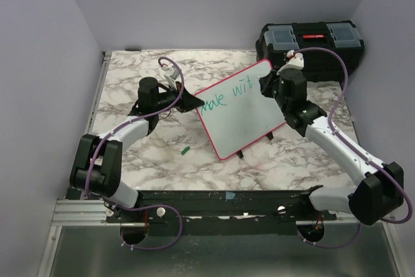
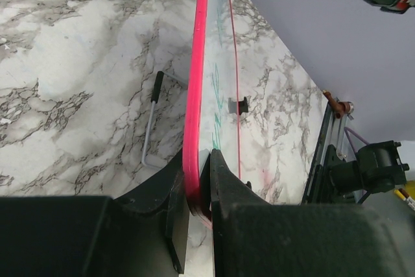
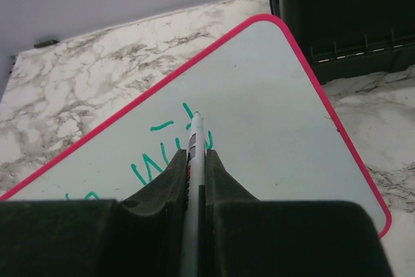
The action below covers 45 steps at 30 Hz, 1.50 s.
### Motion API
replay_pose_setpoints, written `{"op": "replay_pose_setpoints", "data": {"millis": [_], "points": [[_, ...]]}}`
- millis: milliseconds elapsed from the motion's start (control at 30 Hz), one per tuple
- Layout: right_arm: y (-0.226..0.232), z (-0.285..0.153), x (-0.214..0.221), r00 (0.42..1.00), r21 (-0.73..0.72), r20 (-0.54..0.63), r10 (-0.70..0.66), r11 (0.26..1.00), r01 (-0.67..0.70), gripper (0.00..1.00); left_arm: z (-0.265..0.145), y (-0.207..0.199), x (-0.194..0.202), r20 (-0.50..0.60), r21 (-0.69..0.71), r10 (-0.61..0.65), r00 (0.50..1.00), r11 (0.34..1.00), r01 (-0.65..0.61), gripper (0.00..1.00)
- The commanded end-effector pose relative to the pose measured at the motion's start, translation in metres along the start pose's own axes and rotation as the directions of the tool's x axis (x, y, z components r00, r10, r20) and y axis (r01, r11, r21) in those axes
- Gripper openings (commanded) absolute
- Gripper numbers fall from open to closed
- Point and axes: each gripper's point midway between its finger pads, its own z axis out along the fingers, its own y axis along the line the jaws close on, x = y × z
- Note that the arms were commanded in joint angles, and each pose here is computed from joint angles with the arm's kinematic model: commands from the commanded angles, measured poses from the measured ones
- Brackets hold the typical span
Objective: Write a sentence on the whiteboard
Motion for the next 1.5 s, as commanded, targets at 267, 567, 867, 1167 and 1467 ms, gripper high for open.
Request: {"op": "replay_pose_setpoints", "data": {"millis": [267, 567, 867, 1167, 1467], "points": [[0.001, -0.023, -0.015, 0.999, -0.028, 0.024, 0.038, 0.999, -0.038, 0.01, 0.000, -0.001, -0.005, -0.002, 0.008, 0.153, 0.988, 0.988, -0.153, 0.00], [0.016, -0.028, 0.003, 0.996, -0.123, -0.050, 0.071, 0.989, -0.077, 0.01, 0.000, 0.002, -0.006, -0.007, -0.001, 0.156, 0.988, 0.988, -0.156, 0.00], [0.020, -0.026, 0.002, 0.991, -0.176, -0.072, 0.110, 0.977, -0.122, 0.01, 0.003, 0.005, -0.011, -0.004, -0.001, 0.159, 0.987, 0.987, -0.159, 0.00], [0.001, -0.027, -0.011, 0.999, -0.091, 0.005, 0.052, 0.995, -0.051, 0.01, 0.005, 0.007, -0.013, -0.007, 0.002, 0.176, 0.984, 0.984, -0.176, 0.00], [-0.013, -0.015, -0.017, 0.999, -0.015, 0.032, -0.031, 0.999, 0.032, 0.01, 0.000, 0.004, -0.006, -0.007, 0.015, 0.178, 0.984, 0.984, -0.178, 0.00]]}}
